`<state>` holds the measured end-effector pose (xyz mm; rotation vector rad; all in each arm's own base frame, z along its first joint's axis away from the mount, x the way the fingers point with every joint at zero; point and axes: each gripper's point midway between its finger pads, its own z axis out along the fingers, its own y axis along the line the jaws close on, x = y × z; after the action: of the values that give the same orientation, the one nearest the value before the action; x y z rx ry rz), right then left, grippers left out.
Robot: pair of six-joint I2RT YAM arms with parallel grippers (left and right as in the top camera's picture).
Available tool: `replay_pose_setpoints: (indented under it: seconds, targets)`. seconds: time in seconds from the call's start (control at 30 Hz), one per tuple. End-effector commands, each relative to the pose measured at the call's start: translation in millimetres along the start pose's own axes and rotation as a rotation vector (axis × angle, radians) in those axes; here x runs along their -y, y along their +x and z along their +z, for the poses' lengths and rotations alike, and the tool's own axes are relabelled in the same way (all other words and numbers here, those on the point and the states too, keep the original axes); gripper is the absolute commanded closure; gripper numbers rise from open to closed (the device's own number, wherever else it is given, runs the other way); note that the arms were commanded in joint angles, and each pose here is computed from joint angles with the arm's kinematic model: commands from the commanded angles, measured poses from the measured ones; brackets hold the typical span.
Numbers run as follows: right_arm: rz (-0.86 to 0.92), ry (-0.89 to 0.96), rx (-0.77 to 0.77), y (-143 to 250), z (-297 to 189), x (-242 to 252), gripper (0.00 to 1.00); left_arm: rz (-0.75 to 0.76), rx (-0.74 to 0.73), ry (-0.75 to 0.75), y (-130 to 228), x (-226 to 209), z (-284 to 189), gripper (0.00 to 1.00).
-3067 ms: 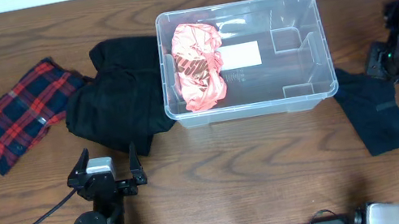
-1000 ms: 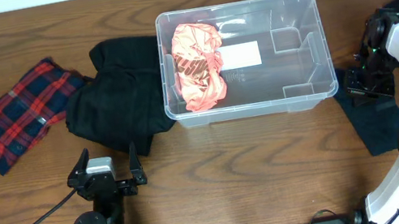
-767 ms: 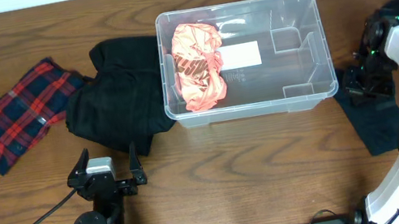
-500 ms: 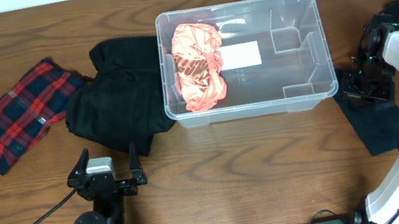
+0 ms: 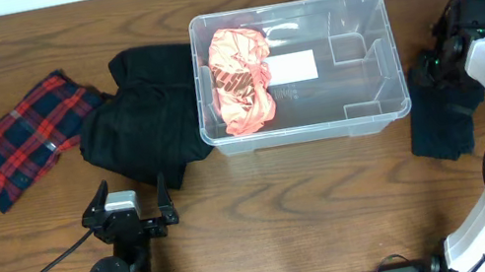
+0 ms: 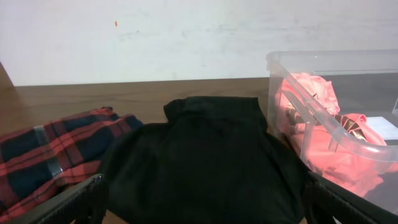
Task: Pack container
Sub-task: 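Grasp the black garment with the right gripper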
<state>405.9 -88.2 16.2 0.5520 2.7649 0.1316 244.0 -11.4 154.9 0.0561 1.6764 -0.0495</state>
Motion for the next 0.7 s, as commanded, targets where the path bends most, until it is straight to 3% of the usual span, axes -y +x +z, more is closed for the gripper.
replay_pose_setpoints:
  seconds: [0.0,0.17,0.33,0.57,0.67]
  targets:
    - [0.01,-0.089,-0.015,1,0,-10,0.99,-0.012,-0.043,-0.001,17,-1,2,0.02]
    - [-0.042,-0.099,-0.008,-10,-35,-15,0.95,-0.012,-0.043,-0.001,17,-1,2,0.02]
    - [-0.012,0.003,0.019,-12,-91,11,0.83,-0.012,-0.043,-0.001,17,0,2,0.02]
    - [0.236,0.166,0.04,-1,-128,78,0.73,-0.012,-0.043,-0.001,17,-1,2,0.02]
    - [0.302,0.184,0.009,12,-123,99,0.57,-0.012,-0.043,-0.001,17,0,2,0.02]
